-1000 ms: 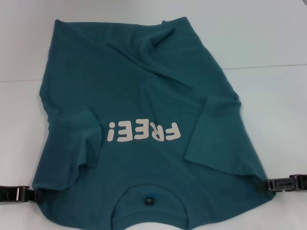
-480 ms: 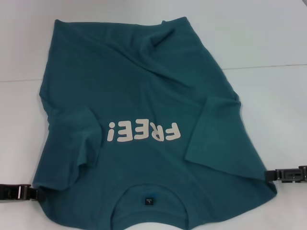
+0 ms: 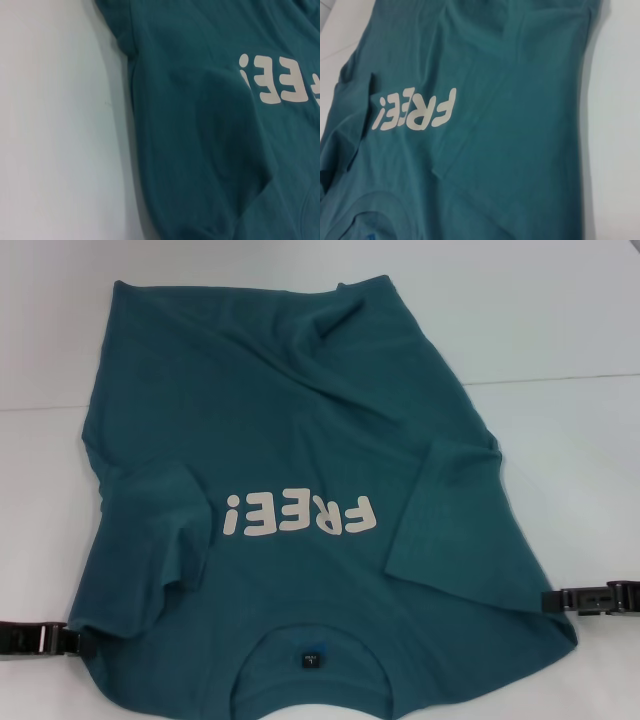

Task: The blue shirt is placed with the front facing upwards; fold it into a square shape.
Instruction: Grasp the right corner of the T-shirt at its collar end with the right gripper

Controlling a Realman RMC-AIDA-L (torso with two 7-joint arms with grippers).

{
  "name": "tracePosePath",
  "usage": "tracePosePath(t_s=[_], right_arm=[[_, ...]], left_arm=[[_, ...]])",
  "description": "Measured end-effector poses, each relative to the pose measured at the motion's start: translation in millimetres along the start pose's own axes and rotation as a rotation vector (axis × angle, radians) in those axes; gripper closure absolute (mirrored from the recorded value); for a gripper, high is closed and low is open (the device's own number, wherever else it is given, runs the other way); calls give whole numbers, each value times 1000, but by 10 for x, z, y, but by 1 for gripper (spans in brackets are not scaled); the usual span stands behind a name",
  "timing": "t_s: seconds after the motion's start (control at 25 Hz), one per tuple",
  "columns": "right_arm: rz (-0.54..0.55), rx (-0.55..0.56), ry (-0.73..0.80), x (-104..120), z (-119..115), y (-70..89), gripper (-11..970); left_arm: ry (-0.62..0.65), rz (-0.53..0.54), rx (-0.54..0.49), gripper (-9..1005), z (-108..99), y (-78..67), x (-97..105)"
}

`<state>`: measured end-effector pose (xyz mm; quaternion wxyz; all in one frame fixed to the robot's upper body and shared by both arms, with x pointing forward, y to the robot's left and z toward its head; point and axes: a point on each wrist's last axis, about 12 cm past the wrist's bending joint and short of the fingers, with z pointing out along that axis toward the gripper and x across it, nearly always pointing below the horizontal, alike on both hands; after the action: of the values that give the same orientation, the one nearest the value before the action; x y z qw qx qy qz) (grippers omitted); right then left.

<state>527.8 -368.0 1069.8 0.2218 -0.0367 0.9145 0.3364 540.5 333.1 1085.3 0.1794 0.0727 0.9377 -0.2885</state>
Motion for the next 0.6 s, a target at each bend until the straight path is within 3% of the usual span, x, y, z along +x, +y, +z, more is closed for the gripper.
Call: tracePosePath(t_s=[0.6], right_arm=[[-19,12,16,-64,96,55,105]], left_arm=[[0,-1,-3,975,15,10,3]])
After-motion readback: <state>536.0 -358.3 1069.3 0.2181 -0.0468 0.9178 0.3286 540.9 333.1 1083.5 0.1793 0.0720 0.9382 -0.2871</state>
